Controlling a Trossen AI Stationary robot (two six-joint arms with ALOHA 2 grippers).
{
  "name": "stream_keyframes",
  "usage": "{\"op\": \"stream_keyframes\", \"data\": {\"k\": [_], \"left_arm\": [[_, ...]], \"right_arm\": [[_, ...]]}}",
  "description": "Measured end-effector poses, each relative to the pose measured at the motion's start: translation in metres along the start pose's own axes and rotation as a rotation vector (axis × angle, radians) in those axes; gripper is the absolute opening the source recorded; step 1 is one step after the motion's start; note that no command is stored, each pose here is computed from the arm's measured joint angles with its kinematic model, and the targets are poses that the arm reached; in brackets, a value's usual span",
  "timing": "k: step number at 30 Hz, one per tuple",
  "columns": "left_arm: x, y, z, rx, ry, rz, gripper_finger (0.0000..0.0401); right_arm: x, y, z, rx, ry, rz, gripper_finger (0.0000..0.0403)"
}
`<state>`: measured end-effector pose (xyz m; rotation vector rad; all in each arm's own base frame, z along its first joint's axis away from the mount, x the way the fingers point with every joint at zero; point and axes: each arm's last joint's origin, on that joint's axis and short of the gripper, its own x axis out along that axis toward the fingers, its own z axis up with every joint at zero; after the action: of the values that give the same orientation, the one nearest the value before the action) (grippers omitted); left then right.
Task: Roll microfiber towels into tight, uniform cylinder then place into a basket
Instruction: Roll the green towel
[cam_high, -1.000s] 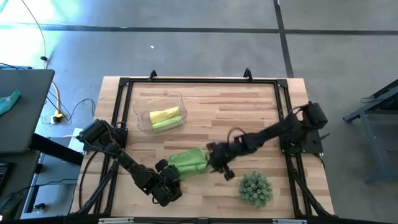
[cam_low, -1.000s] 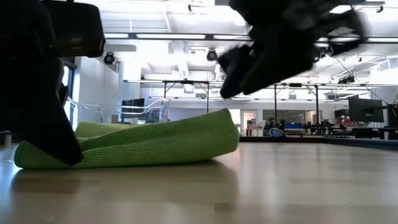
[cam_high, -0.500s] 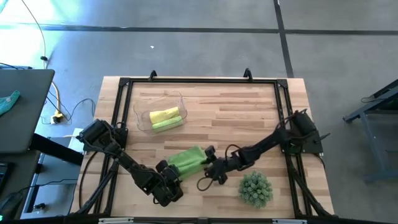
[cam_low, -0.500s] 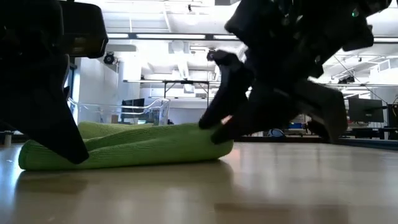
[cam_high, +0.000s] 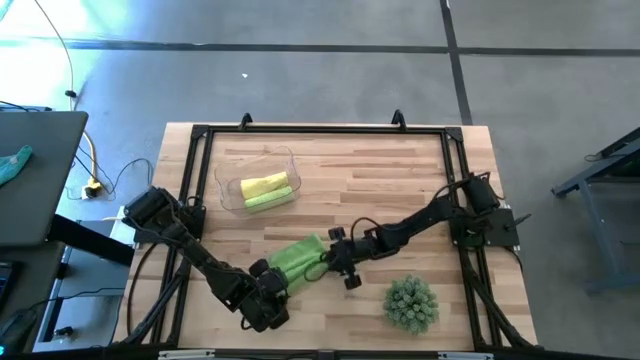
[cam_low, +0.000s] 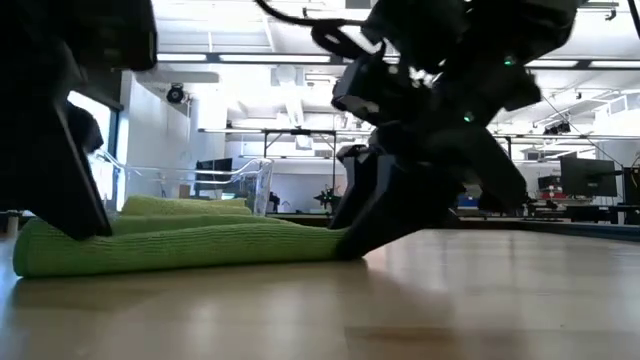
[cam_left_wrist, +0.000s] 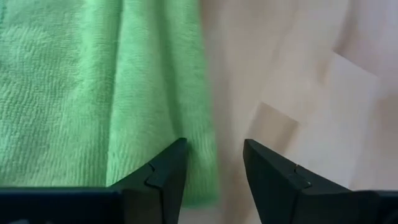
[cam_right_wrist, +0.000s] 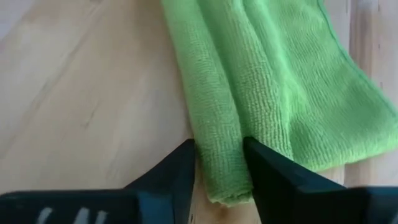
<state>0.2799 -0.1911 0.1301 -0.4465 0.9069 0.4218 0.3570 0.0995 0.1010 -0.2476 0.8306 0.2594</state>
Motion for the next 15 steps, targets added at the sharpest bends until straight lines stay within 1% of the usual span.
{"op": "stream_keyframes", "data": {"k": [2, 5, 10, 12, 15], "left_arm": [[-0.005, -0.001, 0.003, 0.026, -0.006, -0.015, 0.0147], [-0.011, -0.003, 0.007, 0.081, -0.035, -0.038, 0.0147], [-0.008, -0.005, 0.009, 0.253, -0.118, -0.015, 0.0147], [-0.004, -0.004, 0.008, 0.349, -0.148, 0.031, 0.0147], [0.000, -0.003, 0.008, 0.466, -0.205, 0.100, 0.0147]], "right_arm": [[0.000, -0.005, -0.002, 0.055, 0.015, 0.021, 0.0111], [0.001, -0.012, -0.005, 0.141, 0.032, 0.060, 0.0074], [0.001, -0.024, -0.007, 0.322, 0.035, 0.196, 0.0013], [0.000, -0.028, -0.009, 0.405, 0.045, 0.267, 0.0007], [-0.001, -0.035, -0.011, 0.554, 0.067, 0.371, 0.0011]]}}
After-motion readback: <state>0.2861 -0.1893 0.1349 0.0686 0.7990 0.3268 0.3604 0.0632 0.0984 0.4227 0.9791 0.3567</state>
